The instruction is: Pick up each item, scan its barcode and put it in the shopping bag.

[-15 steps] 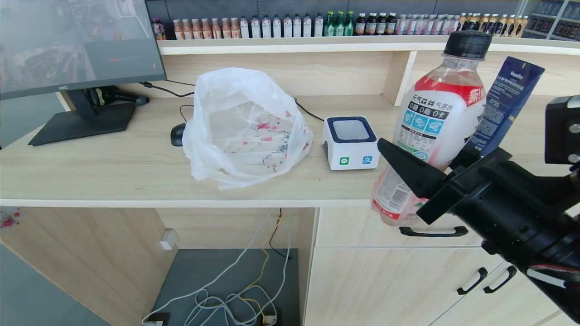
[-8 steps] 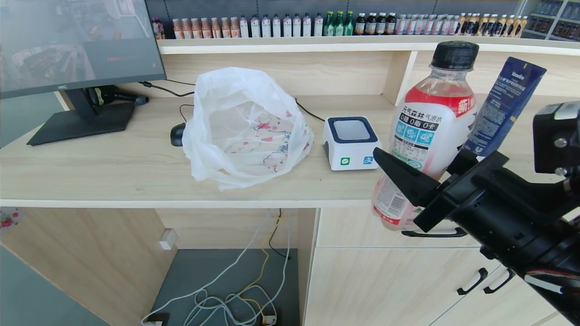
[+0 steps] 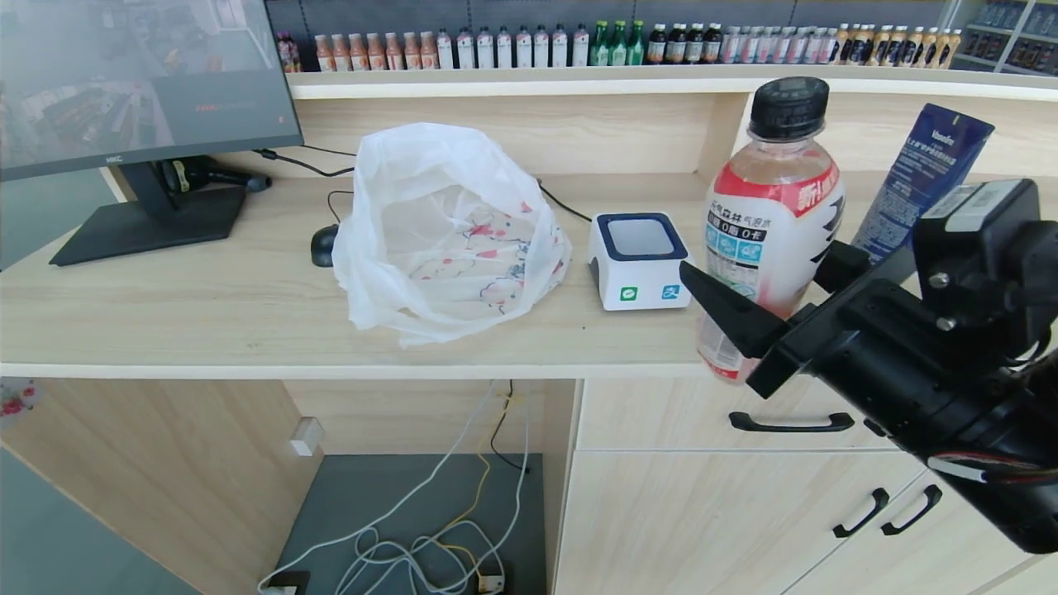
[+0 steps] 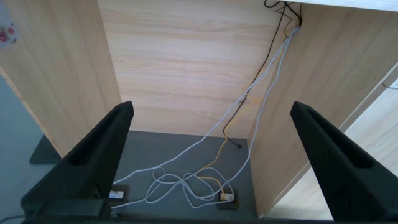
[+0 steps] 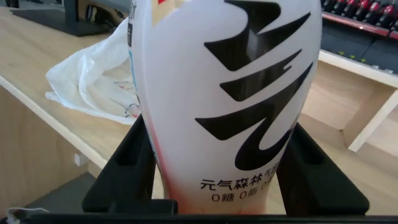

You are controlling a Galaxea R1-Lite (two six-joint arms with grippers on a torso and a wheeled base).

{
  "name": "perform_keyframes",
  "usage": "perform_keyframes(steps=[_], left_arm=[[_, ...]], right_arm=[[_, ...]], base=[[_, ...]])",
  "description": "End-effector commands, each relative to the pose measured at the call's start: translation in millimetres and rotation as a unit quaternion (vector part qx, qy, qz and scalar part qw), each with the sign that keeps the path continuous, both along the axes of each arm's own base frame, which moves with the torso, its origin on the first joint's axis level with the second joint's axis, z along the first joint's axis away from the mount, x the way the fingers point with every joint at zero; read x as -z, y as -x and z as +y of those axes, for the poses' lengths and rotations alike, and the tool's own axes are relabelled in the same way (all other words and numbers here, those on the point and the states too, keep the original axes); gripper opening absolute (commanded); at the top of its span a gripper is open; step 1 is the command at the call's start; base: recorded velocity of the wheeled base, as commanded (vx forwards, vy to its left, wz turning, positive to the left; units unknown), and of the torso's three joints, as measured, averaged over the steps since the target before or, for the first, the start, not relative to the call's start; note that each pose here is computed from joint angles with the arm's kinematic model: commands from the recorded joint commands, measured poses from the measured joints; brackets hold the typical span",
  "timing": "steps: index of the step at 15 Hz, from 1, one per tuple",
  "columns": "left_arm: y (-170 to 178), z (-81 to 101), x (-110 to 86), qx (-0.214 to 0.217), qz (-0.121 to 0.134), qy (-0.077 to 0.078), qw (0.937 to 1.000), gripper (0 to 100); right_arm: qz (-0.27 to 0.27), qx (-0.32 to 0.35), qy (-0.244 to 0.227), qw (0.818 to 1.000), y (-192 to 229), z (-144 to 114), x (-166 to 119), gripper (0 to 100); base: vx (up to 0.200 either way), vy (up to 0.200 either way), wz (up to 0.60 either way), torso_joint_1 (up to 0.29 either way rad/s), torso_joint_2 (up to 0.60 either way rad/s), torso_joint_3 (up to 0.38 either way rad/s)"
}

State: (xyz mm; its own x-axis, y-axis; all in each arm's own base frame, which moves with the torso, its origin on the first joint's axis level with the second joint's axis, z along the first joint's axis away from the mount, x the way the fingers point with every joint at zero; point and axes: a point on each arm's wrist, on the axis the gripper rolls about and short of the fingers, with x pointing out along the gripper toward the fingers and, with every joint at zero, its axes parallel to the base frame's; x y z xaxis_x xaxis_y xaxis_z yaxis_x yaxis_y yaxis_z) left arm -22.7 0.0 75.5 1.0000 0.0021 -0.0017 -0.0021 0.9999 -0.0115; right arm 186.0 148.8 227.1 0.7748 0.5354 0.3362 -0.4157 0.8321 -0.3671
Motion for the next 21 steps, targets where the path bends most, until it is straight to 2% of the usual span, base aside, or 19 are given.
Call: perform_keyframes(steps=[1,4,10,12,14,17,21], left_arm=[[0,0.0,0.0,0.0,0.0,0.0,1.0,100],[0,0.0,-0.2,0.0,0.0,0.0,1.0,100],[0,0.0,-0.2,0.0,-0.001,0.0,1.0,100],[0,0.0,-0.2,0.0,0.0,0.0,1.0,100],[0,0.0,0.0,0.0,0.0,0.0,1.0,100],[0,0.0,0.0,0.0,0.0,0.0,1.0,100],[0,0.0,-0.2,0.0,-0.001,0.0,1.0,100]], right_arm=[[-0.024,0.006,0.032,0.999,-15,11,2,0],[-0.11,0.008,0.085,0.99,-37,26,-2,0],[-0.232,-0.015,0.141,0.962,-75,42,-12,0],[-0.247,-0.027,0.153,0.956,-82,43,-11,0],[-0.283,-0.035,0.179,0.941,-92,40,-12,0],[-0.32,-0.052,0.19,0.927,-103,41,-18,0],[-0.326,-0.056,0.203,0.922,-117,39,-12,0]], base=[[0.0,0.0,0.0,0.0,0.0,0.0],[0.0,0.0,0.0,0.0,0.0,0.0],[0.0,0.0,0.0,0.0,0.0,0.0],[0.0,0.0,0.0,0.0,0.0,0.0],[0.0,0.0,0.0,0.0,0.0,0.0],[0.0,0.0,0.0,0.0,0.0,0.0],[0.0,0.0,0.0,0.0,0.0,0.0]])
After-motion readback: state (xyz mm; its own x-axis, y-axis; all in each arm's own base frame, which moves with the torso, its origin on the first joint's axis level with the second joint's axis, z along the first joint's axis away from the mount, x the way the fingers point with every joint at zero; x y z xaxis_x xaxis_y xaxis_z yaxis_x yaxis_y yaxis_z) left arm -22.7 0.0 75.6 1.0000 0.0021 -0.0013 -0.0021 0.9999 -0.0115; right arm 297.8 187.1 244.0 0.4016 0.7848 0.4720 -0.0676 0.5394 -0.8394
